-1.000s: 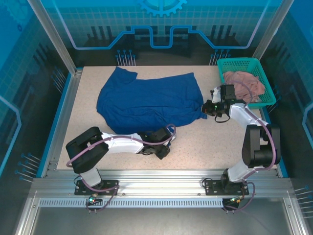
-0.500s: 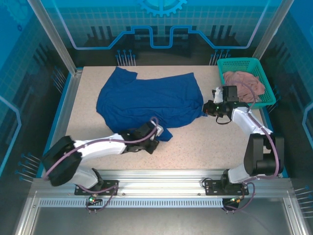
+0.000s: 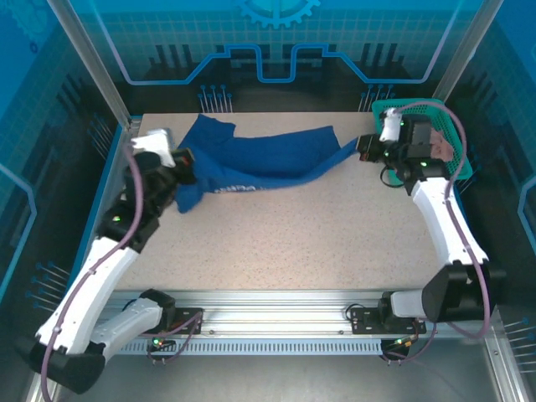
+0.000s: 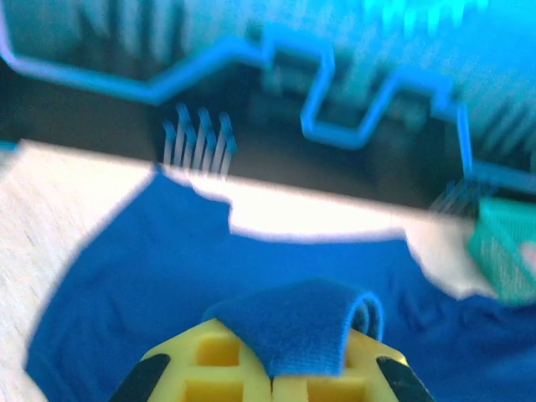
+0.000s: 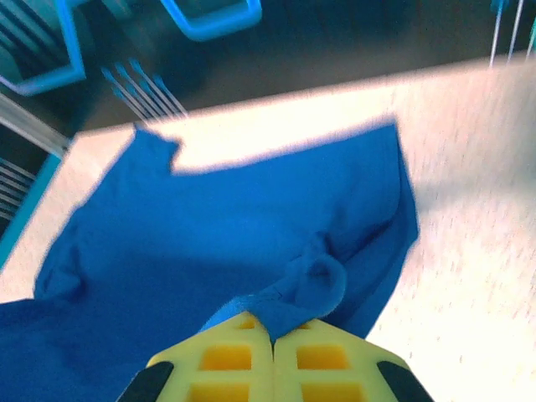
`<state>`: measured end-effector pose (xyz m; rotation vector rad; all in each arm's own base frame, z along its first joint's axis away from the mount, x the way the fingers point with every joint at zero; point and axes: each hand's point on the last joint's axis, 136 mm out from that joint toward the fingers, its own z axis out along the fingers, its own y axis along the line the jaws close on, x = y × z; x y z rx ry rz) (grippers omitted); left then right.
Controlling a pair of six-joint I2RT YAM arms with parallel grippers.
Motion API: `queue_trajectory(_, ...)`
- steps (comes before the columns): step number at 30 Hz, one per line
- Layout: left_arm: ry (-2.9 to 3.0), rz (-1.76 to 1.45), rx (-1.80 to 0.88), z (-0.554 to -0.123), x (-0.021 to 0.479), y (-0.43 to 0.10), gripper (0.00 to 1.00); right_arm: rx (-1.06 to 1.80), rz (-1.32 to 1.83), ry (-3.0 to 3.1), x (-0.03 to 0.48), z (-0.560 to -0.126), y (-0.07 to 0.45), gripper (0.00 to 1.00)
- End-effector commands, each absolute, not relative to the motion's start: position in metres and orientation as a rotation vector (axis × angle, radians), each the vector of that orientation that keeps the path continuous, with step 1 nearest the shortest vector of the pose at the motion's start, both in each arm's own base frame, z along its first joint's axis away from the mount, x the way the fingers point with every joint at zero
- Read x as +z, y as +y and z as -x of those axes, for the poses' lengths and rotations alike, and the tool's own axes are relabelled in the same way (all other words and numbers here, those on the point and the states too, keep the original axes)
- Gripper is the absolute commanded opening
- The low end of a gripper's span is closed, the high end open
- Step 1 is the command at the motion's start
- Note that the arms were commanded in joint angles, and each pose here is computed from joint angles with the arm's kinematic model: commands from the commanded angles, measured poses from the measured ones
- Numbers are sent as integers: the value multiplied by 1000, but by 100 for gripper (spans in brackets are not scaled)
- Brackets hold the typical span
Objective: Fold the inside-out t-shirt
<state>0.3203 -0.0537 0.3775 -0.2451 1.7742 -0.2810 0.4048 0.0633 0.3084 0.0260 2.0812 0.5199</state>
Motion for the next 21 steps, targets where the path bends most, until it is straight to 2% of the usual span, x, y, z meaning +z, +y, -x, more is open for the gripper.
queue_trajectory(1, 1653, 382, -189, -297, 439, -7, 0, 387, -6, 1937, 376, -387, 42, 1)
queue_trajectory(6, 1506, 459, -85, -264, 517, 34, 0, 368, 31, 1820, 426, -360, 40, 2)
queue_trajectory(14, 1351, 324, -177, -224, 601, 18, 0, 342, 85, 1611, 506, -286, 43, 0)
queue_trajectory(18, 1334, 261, -193, -220, 614, 10, 0, 343, 95, 1517, 539, -249, 45, 0)
queue_trajectory(21, 1385, 256, -143, -240, 604, 11, 0, 359, 102, 1499, 546, -244, 47, 0)
